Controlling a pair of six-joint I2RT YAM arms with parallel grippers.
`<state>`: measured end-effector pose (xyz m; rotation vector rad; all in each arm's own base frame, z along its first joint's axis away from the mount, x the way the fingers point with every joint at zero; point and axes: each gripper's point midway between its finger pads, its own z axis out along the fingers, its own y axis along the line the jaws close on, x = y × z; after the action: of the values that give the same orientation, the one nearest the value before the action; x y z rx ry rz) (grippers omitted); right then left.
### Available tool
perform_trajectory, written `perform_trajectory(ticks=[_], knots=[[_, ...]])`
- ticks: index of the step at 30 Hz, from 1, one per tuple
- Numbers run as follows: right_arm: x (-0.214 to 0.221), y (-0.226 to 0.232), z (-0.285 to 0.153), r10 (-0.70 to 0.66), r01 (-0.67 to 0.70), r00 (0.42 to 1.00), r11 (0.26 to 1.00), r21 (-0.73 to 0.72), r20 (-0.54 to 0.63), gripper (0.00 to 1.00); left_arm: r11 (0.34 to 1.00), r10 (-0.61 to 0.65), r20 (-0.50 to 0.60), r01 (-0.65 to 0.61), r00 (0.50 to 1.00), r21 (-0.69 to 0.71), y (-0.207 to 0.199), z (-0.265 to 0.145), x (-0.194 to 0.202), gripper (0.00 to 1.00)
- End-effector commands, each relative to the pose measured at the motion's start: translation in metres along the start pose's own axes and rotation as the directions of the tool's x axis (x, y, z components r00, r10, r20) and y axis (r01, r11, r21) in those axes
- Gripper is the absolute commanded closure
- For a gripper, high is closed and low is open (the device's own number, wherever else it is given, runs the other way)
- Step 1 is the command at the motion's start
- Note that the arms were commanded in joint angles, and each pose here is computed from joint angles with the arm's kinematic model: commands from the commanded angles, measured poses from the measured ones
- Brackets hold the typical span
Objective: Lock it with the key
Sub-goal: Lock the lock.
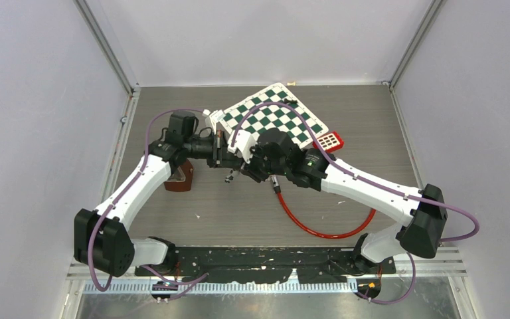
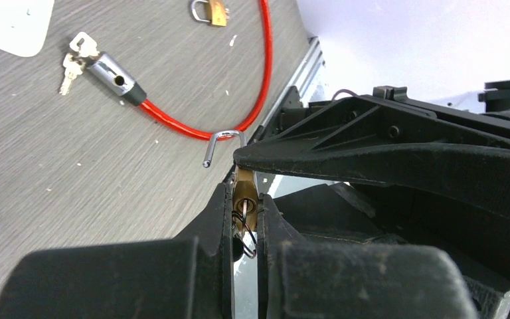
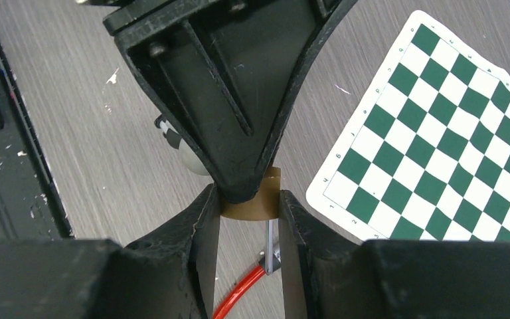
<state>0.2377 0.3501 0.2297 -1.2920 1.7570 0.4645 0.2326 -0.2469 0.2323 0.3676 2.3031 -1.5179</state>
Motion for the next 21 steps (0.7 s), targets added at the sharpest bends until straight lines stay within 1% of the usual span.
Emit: perform_trajectory(ticks=[1,2,3,4,6,8,12,16,18,19,21], knots=[[-0.011,-0.026,0.001,0.027,-0.040,0.996,0.988,0.147,0.088,0.57,0.998,-0.017,0.021,0.019,1.000,-0.054,0.001,-0.006,-0.008,1.00],[-0.015,-0.027,-0.005,0.024,-0.041,0.993,0.988,0.152,0.112,0.39,0.998,-0.015,0.030,0.017,0.999,-0.061,0.002,-0.007,-0.011,1.00],[-0.012,-0.025,-0.005,0.023,-0.041,0.992,0.988,0.149,0.124,0.32,0.998,-0.008,0.041,0.011,0.999,-0.067,0.002,-0.010,-0.014,1.00],[-0.017,-0.026,-0.014,0.021,-0.045,0.988,0.988,0.151,0.156,0.21,0.997,0.000,0.051,0.004,0.999,-0.072,0.001,-0.012,-0.017,1.00],[-0.018,-0.025,-0.023,0.015,-0.043,0.981,0.989,0.139,0.192,0.14,0.997,0.015,0.067,-0.009,0.998,-0.078,0.000,-0.017,-0.022,1.00],[-0.019,-0.025,-0.031,0.010,-0.042,0.976,0.989,0.139,0.218,0.11,0.996,0.028,0.075,-0.022,0.997,-0.083,-0.003,-0.021,-0.025,1.00],[-0.022,-0.016,-0.042,0.042,-0.064,0.963,0.995,0.076,0.265,0.11,0.996,0.039,0.075,-0.033,0.996,-0.084,-0.010,-0.027,-0.026,1.00],[-0.034,-0.015,-0.052,0.098,-0.109,0.943,0.994,0.015,0.319,0.17,0.996,0.052,0.085,-0.047,0.995,-0.070,-0.026,-0.037,-0.030,1.00],[-0.041,-0.016,-0.057,0.134,-0.136,0.929,0.991,-0.020,0.345,0.21,0.996,0.075,0.102,-0.070,0.992,-0.051,-0.038,-0.043,-0.033,1.00],[-0.043,-0.017,-0.057,0.152,-0.149,0.924,0.988,-0.035,0.350,0.26,0.996,0.086,0.109,-0.082,0.990,-0.043,-0.044,-0.046,-0.034,1.00],[-0.050,-0.021,-0.061,0.211,-0.194,0.904,0.977,-0.083,0.371,0.29,0.993,0.118,0.125,-0.115,0.985,-0.029,-0.057,-0.052,-0.037,1.00]])
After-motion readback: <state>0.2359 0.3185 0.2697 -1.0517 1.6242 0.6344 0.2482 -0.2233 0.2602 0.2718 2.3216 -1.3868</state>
